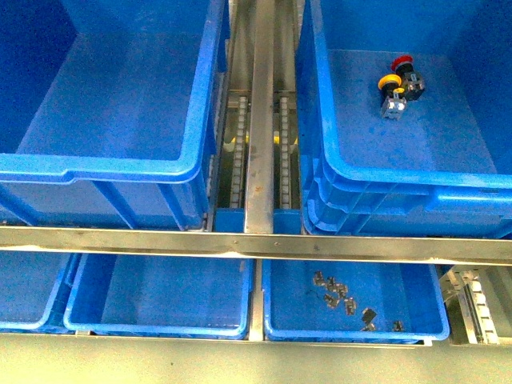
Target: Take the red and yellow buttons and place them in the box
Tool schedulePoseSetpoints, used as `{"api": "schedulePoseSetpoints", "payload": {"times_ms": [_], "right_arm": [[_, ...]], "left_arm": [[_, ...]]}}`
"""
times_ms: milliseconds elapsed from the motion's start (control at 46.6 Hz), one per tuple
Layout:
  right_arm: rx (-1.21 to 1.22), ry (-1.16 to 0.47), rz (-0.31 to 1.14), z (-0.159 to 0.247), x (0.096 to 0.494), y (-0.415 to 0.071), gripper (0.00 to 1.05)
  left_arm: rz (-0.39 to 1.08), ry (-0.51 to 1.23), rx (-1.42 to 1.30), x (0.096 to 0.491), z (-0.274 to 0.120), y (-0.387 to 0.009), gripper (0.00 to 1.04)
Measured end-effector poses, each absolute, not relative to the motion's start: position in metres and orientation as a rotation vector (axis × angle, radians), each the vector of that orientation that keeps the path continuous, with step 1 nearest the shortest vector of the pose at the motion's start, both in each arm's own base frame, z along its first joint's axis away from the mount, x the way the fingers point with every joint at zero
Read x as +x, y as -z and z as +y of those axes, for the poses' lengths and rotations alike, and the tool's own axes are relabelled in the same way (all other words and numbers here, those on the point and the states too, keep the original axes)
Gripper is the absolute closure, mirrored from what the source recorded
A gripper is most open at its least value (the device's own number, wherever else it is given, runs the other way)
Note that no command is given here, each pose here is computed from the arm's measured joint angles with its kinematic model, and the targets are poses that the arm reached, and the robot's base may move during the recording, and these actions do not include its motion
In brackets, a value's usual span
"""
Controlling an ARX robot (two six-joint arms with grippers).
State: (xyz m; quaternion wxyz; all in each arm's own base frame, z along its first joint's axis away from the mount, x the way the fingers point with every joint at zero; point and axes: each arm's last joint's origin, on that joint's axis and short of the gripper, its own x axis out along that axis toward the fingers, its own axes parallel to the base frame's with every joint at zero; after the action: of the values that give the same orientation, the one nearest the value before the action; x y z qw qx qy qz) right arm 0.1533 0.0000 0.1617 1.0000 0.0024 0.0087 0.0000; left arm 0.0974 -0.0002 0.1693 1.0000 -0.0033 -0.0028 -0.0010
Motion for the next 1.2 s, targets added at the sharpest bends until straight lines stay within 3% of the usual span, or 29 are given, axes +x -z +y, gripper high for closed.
{"api": "schedulePoseSetpoints", "payload": {"times_ms": [1203], "right_arm": [[0.004,0.0,-0.022,0.0,0.11,-0.174,1.01]], "left_arm": [[-0.006,0.002,-0.007,0.097,0.0,-0.169,0.08]]}}
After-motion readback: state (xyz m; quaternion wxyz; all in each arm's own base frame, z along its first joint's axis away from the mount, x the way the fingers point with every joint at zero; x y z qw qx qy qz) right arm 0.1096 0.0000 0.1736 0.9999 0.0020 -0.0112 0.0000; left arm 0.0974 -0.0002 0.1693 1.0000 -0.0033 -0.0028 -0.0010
